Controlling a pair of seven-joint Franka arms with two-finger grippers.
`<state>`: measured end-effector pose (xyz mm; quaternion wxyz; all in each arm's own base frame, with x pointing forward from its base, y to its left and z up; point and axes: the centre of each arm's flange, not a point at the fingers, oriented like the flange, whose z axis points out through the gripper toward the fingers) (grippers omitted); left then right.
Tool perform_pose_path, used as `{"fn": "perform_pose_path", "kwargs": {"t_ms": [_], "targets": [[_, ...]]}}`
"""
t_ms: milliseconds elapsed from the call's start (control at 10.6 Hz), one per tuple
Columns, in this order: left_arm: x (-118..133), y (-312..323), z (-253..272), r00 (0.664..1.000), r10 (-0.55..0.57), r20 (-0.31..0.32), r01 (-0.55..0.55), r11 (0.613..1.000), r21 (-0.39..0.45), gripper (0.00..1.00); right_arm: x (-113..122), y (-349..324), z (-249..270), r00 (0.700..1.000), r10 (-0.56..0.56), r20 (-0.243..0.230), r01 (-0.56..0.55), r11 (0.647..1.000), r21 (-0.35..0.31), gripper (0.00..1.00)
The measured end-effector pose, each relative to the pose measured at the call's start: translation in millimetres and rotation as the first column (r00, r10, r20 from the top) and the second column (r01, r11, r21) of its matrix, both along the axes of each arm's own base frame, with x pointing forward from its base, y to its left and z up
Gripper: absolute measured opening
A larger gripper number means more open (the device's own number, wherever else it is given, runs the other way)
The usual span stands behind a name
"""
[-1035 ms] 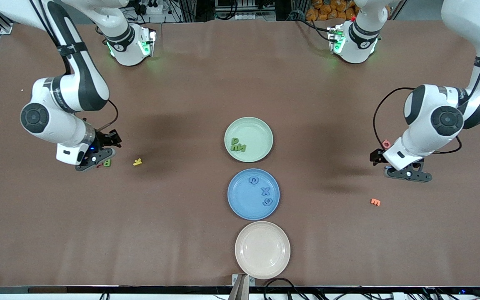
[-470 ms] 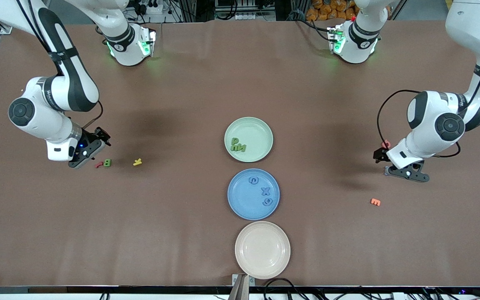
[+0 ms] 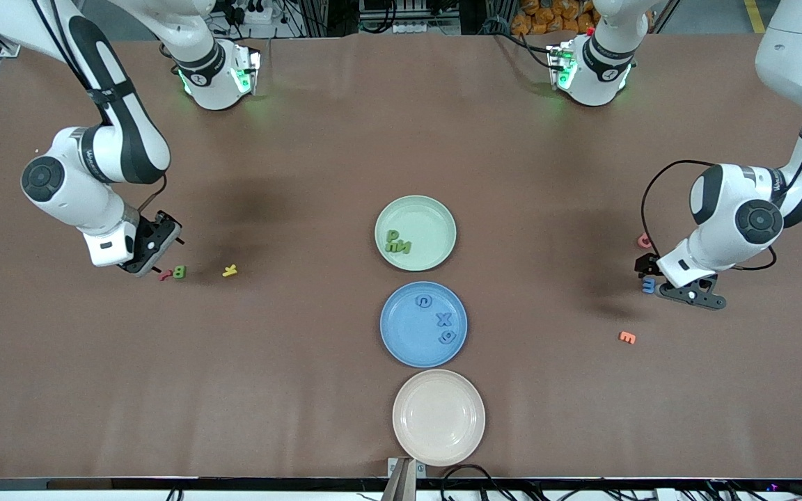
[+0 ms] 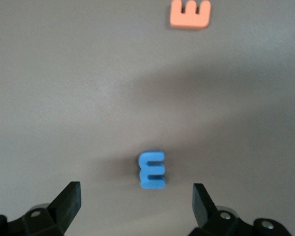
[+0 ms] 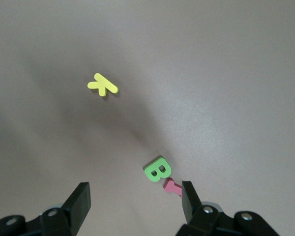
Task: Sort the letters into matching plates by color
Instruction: 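Move the right gripper to green B while the left gripper nears blue E, then grasp green B with the right gripper while the left gripper grasps blue E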
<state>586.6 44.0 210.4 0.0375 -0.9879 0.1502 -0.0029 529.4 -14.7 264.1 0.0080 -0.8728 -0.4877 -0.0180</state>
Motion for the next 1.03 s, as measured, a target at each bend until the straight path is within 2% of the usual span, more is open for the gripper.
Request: {"fn": "perform_pose_path", "kwargs": {"t_ms": [94,376,659,753,1035], "targets": [[5.1,3.3,-1.1,1.0,0.007,0.005,-0.007,1.0,-0.004,1.0,-1.7,0.2,-2.0,1.0,0.031,-0.003,-0.031,1.0,0.0,0.84],[15.1,5.7,-7.7,1.0,0.014,0.01,-0.013,1.0,-0.016,1.0,-2.0,-5.9,-13.4,0.983,0.182,0.038,-0.182,0.983,-0.009,0.85],[16.3,3.8,-18.8,1.0,0.014,-0.004,-0.014,1.0,-0.026,1.0,0.7,-17.5,-25.4,0.939,0.337,0.066,-0.334,0.941,-0.049,0.81],[15.4,2.9,-22.5,1.0,0.013,-0.011,-0.013,1.0,-0.028,1.0,1.6,-20.4,-29.6,0.926,0.37,0.071,-0.365,0.928,-0.07,0.81],[14.1,2.8,-28.0,1.0,0.013,-0.02,-0.014,0.999,-0.032,1.0,2.1,-21.3,-42.2,0.912,0.404,0.075,-0.398,0.914,-0.082,0.83]]}}
